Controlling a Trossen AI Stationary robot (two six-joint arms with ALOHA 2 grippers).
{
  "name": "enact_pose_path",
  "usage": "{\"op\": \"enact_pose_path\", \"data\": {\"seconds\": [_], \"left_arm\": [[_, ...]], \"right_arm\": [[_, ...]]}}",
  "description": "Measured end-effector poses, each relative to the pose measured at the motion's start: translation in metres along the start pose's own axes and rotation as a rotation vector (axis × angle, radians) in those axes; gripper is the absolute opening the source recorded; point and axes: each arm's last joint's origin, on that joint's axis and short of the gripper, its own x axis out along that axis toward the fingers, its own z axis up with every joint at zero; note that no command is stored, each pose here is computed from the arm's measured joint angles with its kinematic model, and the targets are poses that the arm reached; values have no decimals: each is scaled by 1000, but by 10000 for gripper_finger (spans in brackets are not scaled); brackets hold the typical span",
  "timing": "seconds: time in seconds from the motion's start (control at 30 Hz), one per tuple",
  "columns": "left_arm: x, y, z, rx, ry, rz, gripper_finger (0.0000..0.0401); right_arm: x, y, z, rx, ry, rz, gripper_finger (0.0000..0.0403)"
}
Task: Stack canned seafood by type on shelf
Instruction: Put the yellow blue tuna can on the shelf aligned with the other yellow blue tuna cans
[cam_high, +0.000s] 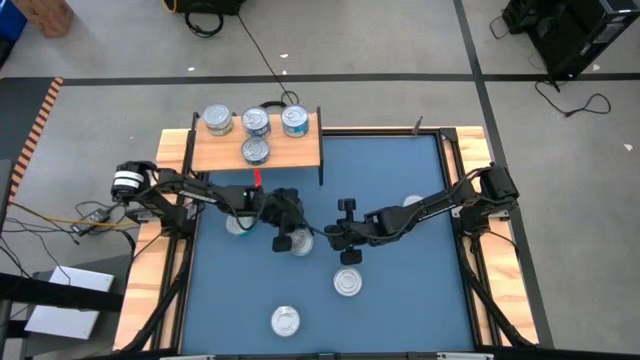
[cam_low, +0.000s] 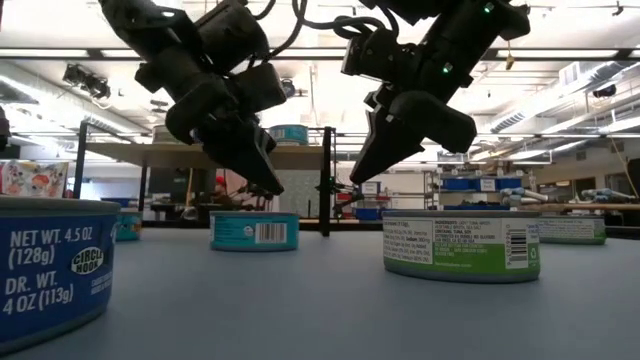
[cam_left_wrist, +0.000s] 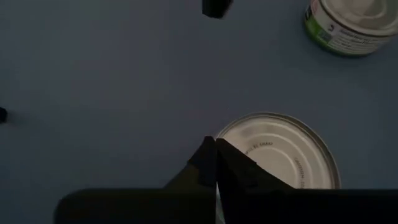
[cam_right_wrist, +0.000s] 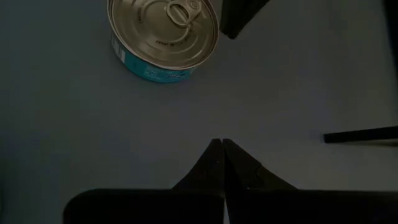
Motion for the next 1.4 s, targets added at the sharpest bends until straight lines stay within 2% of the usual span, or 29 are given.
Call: {"op": "enact_pose_path", "data": {"seconds": [0.13,0.23,0.4,0.5,0.63,0.8,1.03,1.23,1.4], "left_arm": [[-1,-3,4,7,3,-5,34],[-5,-14,10,48,28,-43,64],[-6,-50,2,254,120,-110,113],[-7,-67,-2,378,155,-79,132],[-7,-81,-6,463,171,-44,141],[-5,-81,-8,502,189,43,141],[9,-80,-17,554,231,43,121],[16,-81,-20,570,248,54,83],[11,-80,-16,568,235,62,28]], "right_arm": [[0,0,0,9,-2,0,2],[0,0,0,16,-2,0,2],[0,0,0,15,-2,1,2],[0,0,0,15,-1,1,2],[0,0,0,14,-2,1,2],[0,0,0,15,-3,-11,2],[0,0,1,14,-11,-15,2],[0,0,1,11,-10,-15,2],[0,0,1,5,-10,-7,3]]}}
